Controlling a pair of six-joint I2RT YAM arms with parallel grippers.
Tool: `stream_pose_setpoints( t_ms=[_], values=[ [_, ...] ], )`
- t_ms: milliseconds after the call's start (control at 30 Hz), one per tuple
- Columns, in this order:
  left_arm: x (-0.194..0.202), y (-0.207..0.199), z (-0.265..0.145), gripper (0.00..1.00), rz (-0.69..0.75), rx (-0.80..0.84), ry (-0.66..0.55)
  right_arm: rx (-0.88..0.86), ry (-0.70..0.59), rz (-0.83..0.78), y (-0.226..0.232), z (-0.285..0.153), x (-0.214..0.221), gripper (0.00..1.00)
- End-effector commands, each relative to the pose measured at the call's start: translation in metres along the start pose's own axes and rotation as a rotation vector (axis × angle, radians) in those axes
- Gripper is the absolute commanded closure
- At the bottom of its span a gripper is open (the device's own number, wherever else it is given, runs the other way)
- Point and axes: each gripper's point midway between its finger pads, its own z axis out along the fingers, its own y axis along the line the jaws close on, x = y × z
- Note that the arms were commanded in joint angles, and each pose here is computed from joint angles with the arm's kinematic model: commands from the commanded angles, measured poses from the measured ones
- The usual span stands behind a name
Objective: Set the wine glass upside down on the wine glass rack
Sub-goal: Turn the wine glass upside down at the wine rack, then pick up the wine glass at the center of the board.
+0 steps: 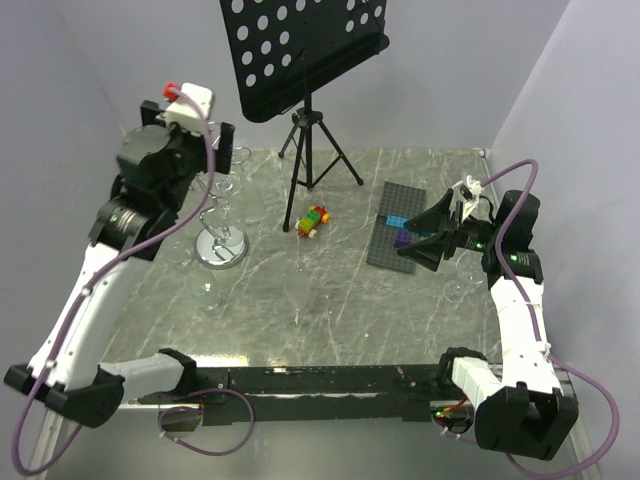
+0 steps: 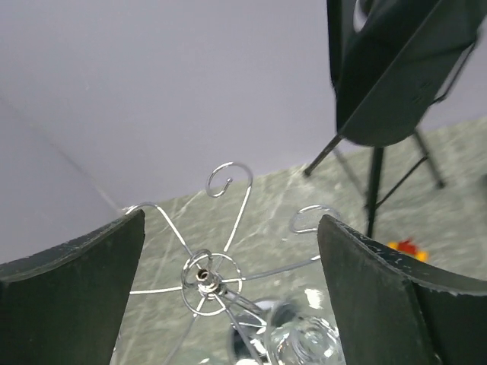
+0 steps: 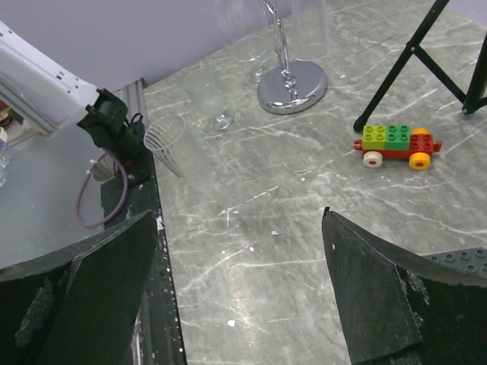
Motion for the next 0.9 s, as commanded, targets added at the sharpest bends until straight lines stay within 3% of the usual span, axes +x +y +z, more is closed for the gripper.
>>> stream_pose_setpoints(
  t_ms=[0,200,500,700,867],
  values=[
    [-0.037,-0.001,-0.037,0.00,-0.224,0.086,-0.140,-0.213,-0.032,-0.119,0.040,-0.005,-0.005,0.05],
    [-0.032,-0.021,-0.088,0.04,-0.403,0.247,-0.153,-0.145,-0.027,-0.221,0.048,-0.003,-0.013,0.00],
    [-0.001,-0.045,-0.146,0.03,-0.575,0.408,-0.145,-0.166,0.264,-0.338,0.070,0.012,0.001,0.00],
    [0.022,-0.056,-0.166,0.03,-0.660,0.461,-0.129,-0.220,0.362,-0.436,0.089,0.031,0.006,0.00],
    [0.042,-0.064,-0.175,0.04,-0.707,0.489,-0.096,-0.287,0.445,-0.397,0.102,0.049,0.007,0.00]
  ],
)
